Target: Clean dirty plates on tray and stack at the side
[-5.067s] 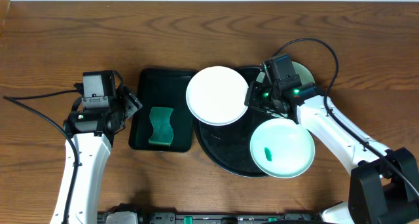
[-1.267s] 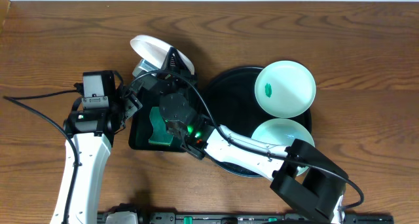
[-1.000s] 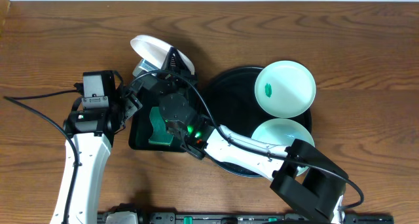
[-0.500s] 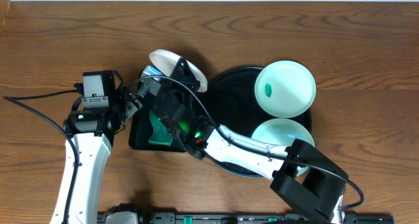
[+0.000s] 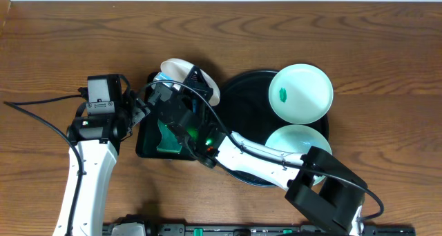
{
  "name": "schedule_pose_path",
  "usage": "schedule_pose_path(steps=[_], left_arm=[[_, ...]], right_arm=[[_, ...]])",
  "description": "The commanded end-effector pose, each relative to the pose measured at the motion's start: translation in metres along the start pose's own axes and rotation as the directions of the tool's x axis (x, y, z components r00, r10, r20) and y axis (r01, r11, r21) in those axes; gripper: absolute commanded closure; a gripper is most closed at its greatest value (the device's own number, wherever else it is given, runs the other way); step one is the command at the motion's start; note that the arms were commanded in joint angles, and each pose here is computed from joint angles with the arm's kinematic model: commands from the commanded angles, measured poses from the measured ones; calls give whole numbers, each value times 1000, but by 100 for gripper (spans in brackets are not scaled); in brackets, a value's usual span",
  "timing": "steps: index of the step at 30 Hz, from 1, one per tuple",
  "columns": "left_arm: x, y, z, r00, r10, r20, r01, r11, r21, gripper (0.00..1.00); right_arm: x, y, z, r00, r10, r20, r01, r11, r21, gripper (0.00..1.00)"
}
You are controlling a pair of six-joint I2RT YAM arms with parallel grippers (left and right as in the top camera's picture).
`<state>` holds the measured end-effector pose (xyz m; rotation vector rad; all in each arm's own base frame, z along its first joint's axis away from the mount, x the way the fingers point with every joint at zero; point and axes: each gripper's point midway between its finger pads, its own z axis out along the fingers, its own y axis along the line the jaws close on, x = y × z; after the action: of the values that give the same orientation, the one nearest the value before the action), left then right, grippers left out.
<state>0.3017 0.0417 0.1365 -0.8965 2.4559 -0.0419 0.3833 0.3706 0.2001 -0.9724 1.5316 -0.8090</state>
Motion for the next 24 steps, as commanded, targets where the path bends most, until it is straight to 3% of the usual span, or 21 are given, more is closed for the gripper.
schedule_pose_path(steps=[1, 12, 14, 17, 20, 24], left_arm=[[-8, -2, -5, 1000, -14, 21, 14, 1000, 6, 17], [-8, -2, -5, 1000, -14, 21, 14, 1000, 6, 17], [-8, -2, -5, 1000, -14, 21, 14, 1000, 6, 17], [-8, -2, -5, 1000, -14, 21, 14, 1000, 6, 17], [-8, -2, -5, 1000, -14, 21, 14, 1000, 6, 17], [-8, -2, -5, 1000, -13, 21, 13, 1000, 7, 17]], right_arm=[[1, -13, 1, 996, 90, -23, -90, 995, 40, 99], [27, -52, 21, 860, 508, -45, -497, 855, 148, 99], [26, -52, 21, 831, 555, -36, -549, 828, 111, 99], [15, -39, 22, 781, 623, -39, -625, 778, -63, 99], [10, -28, 21, 674, 730, -109, -731, 640, -236, 99], [11, -27, 21, 466, 831, -303, -846, 317, -428, 99]])
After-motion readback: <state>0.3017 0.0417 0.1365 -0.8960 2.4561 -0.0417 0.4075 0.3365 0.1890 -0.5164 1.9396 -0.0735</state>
